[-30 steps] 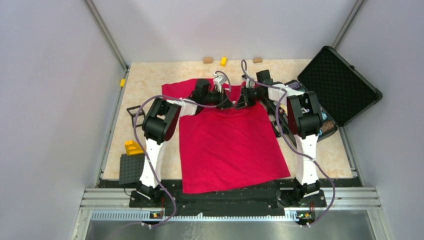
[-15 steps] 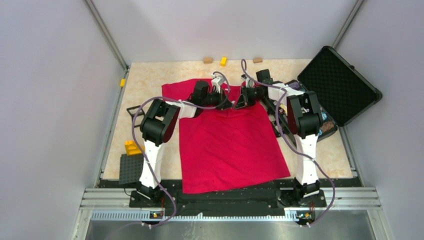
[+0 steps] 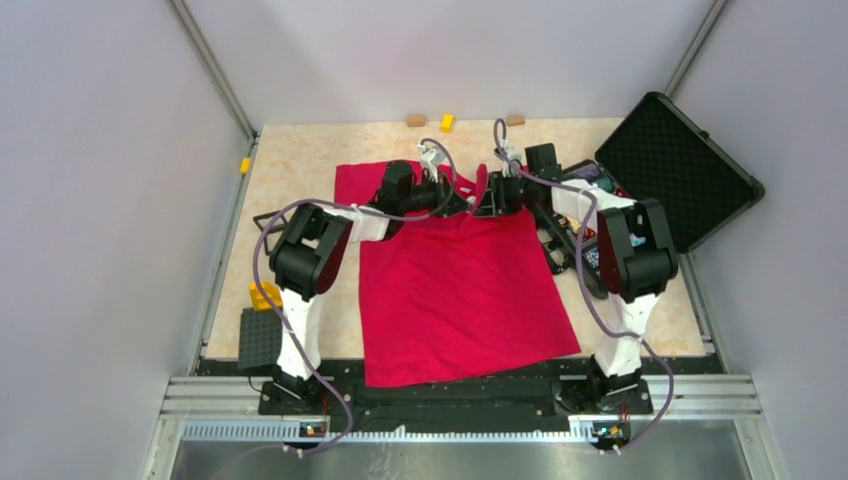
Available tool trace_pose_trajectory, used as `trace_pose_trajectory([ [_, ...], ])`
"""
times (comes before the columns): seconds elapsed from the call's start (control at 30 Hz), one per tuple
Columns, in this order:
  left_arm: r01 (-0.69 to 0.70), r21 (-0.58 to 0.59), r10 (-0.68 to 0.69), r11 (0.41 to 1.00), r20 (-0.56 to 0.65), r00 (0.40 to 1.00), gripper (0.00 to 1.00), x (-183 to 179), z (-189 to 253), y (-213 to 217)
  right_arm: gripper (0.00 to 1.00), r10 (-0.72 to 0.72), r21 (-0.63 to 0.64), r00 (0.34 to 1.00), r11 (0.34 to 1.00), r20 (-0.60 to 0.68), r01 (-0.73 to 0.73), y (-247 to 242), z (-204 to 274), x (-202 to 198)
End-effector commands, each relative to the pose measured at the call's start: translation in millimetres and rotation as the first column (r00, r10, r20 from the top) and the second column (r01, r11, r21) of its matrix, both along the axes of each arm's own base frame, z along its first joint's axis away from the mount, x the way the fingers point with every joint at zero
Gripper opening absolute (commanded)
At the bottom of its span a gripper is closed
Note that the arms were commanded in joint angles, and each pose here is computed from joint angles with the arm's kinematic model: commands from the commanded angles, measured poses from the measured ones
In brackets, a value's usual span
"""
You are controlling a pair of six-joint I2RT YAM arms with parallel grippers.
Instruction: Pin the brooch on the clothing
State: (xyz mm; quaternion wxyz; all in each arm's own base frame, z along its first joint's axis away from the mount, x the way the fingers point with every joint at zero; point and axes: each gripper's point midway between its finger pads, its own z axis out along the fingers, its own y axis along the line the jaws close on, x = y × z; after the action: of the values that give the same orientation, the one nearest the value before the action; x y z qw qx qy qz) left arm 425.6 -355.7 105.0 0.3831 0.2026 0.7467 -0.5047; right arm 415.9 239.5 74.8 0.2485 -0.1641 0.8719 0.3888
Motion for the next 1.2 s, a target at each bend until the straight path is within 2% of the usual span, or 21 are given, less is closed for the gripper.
trace_pose_trajectory([
  [0.0,0.069,-0.114,-0.053,0.991,0.138,0.989,0.0,-14.2,65.5,-9.6,0.43,-0.061,0.013,0.974,0.998,0.219,0.06,-10.5,50.2,5.4],
  [0.47,0.107,-0.112,-0.094,0.988,0.112,0.989,0.0,-29.3,70.5,-1.7,0.58,-0.116,0.077,0.889,0.993,0.443,0.092,-32.4,84.9,-40.4],
  [0.67,0.135,-0.122,-0.122,0.983,0.112,0.986,0.0,-41.4,77.0,0.3,0.6,-0.12,0.159,0.846,0.986,0.52,0.042,-23.4,100.3,-54.9],
  [0.97,0.154,-0.138,-0.139,0.978,0.111,0.984,0.0,-51.5,83.6,2.9,0.6,-0.072,0.143,0.839,0.99,0.539,-0.006,9.3,94.0,-43.6],
  [1.03,0.157,-0.137,-0.142,0.978,0.112,0.983,0.0,-53.3,84.6,3.5,0.57,-0.077,0.14,0.837,0.99,0.542,0.0,12.3,92.4,-39.1],
  [1.17,0.134,-0.128,-0.118,0.983,0.126,0.985,0.0,-51.9,86.4,5.9,0.31,-0.096,0.128,0.852,0.991,0.515,0.034,12.5,84.4,-32.4],
])
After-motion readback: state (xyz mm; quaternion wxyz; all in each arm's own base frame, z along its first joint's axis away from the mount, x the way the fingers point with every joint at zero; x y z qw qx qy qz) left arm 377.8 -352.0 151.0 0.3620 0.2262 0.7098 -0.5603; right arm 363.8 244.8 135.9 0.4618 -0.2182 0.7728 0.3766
